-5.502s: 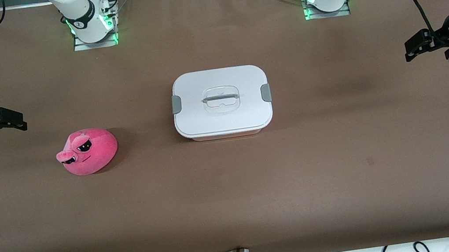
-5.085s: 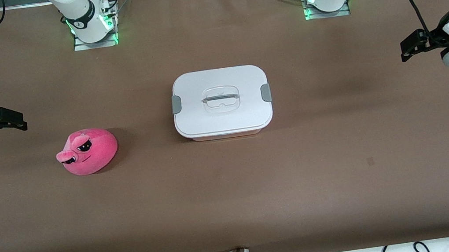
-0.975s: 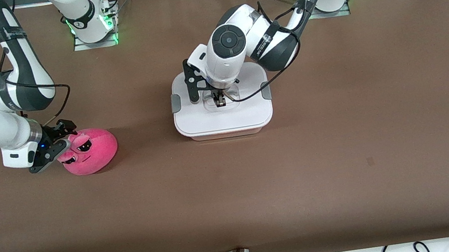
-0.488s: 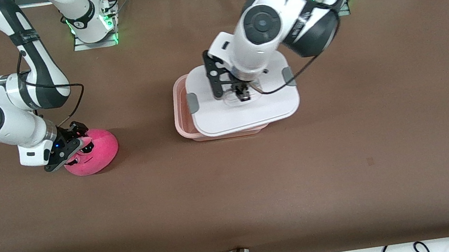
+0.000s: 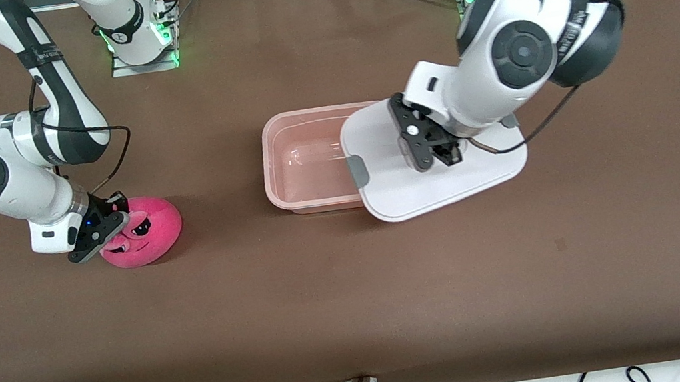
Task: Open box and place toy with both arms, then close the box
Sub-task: 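Set the lid aside with the left gripper while the right gripper grasps the toy, then carry the pink toy into the pink tub with the right gripper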
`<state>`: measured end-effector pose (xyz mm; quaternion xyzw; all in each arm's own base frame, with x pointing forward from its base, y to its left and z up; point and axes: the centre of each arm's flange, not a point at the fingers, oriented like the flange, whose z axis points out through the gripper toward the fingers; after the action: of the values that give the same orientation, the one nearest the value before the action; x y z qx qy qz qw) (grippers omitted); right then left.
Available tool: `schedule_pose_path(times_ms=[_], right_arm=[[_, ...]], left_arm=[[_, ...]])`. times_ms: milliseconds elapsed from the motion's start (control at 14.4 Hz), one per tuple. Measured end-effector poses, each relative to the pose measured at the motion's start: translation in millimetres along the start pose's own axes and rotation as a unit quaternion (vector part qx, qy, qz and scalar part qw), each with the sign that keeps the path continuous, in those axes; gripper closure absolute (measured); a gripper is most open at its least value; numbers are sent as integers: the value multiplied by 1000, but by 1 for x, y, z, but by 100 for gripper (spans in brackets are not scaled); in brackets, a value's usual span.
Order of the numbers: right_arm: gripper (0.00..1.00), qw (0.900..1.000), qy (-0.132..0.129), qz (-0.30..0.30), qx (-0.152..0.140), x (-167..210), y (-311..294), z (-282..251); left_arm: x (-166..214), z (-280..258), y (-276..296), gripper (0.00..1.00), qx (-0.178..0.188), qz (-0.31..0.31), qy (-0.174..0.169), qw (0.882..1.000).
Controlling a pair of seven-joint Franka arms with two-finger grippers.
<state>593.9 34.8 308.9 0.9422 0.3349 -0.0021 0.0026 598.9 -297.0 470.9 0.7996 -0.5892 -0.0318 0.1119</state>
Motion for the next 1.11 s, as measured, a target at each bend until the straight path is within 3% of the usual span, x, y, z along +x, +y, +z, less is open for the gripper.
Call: schedule_pose_path(times_ms=[209, 488, 697, 1114], right_arm=[[92, 1000, 12, -13, -3, 17, -8, -17], [93, 999, -9, -44, 20, 40, -36, -81], [93, 994, -21, -95, 38, 66, -91, -148], [93, 982, 1, -186, 39, 107, -189, -196]], left_arm=[[-22, -5, -19, 93, 0, 12, 3, 1000], [-44, -12, -38, 93, 5, 2, 7, 1000], [-55, -31, -49, 93, 35, -1, 1, 999], [-64, -37, -56, 93, 43, -8, -1, 999]])
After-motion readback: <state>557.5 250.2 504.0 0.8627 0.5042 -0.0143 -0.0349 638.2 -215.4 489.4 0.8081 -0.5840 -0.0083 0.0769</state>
